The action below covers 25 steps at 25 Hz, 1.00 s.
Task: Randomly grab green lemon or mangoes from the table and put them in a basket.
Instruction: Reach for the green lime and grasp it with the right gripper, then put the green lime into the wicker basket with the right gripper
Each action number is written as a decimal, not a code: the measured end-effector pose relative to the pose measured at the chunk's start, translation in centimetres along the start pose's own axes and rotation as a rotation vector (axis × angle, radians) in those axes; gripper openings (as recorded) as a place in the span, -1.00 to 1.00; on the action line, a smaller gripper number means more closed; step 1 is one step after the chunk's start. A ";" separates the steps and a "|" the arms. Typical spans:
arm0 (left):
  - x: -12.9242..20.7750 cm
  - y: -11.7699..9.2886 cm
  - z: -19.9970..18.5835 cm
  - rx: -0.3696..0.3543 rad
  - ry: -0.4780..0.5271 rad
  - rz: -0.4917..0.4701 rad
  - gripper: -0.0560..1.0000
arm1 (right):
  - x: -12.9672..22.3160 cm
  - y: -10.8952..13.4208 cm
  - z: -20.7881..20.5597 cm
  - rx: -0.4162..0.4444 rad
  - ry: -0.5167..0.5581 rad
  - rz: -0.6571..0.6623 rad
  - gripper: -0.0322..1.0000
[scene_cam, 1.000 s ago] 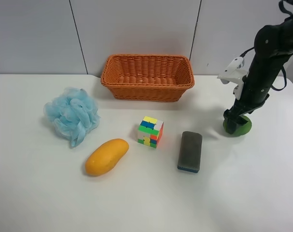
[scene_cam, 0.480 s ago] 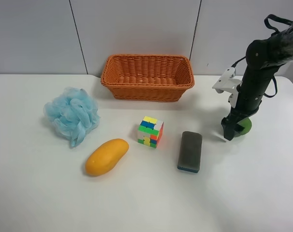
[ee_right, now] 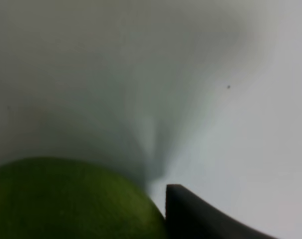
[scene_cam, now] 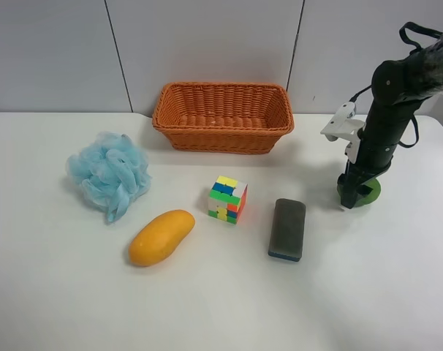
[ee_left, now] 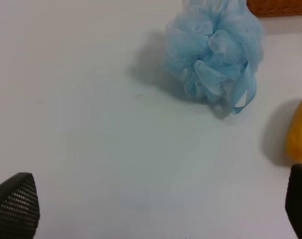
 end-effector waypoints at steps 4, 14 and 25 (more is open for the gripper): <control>0.0 0.0 0.0 0.000 0.000 0.000 0.99 | 0.0 0.0 0.0 -0.001 -0.001 0.001 0.51; 0.0 0.0 0.0 0.000 0.000 0.000 0.99 | 0.5 1.0 -4.6 -0.025 -0.036 0.126 0.51; 0.0 0.0 0.0 0.000 0.000 0.000 0.99 | 2.2 2.6 -13.1 0.065 -0.148 0.351 0.51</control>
Point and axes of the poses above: a point on each arm's last joint axis where the gripper is mounted, z pointing out along that axis toward the gripper, y along the wrist's bending axis when the last joint is at zero, x = y × z, the point moved 1 cm from there along z, pointing out along that axis toward the gripper, and after that the axes turned 13 degrees about -z, right-handed, at the moved point
